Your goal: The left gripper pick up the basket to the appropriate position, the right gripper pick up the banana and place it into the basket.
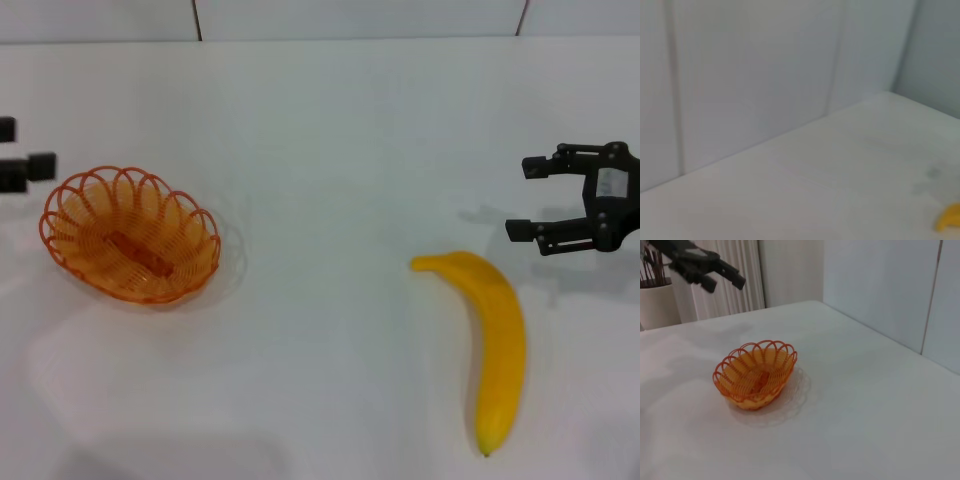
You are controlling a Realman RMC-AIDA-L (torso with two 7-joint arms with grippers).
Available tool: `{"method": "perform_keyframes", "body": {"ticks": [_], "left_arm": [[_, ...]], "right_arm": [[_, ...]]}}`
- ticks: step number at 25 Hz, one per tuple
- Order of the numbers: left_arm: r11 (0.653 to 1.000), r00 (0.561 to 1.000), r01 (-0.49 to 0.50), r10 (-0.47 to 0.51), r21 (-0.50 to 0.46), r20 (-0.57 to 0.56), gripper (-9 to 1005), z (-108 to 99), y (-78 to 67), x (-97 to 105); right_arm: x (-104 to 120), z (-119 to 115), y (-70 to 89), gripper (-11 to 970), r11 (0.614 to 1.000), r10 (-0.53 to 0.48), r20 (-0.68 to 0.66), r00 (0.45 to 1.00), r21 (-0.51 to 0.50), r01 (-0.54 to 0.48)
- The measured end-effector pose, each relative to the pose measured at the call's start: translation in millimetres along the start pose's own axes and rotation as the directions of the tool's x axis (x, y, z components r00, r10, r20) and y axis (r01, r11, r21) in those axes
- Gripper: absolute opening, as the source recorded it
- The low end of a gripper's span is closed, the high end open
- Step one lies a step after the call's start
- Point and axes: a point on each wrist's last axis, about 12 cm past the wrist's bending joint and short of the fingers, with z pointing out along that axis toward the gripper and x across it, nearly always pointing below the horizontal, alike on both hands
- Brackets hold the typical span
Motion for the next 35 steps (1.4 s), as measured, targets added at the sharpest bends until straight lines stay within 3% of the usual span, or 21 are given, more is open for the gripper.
{"method": "perform_keyframes", "body": {"ticks": [9, 19, 35], "left_arm": [[0.978, 0.993, 0.071, -0.088, -0.195, -0.080, 875, -19, 28.8, -6], [0.963, 0.977, 0.041, -0.096, -0.268, -0.193, 874, 8, 47.6, -5], [0.972, 0.954, -0.082, 0.012, -0.222, -0.301, 874, 53, 40.6, -10]], "right_arm": [[0, 1, 0.6, 879, 1.000, -0.001, -0.004, 1.000, -0.004, 0.001], [3, 3, 1.5, 879, 1.000, 0.009, -0.007, 1.000, -0.008, -0.009], [4, 3, 1.9, 879, 1.000, 0.015, -0.008, 1.000, -0.010, -0.015]]}}
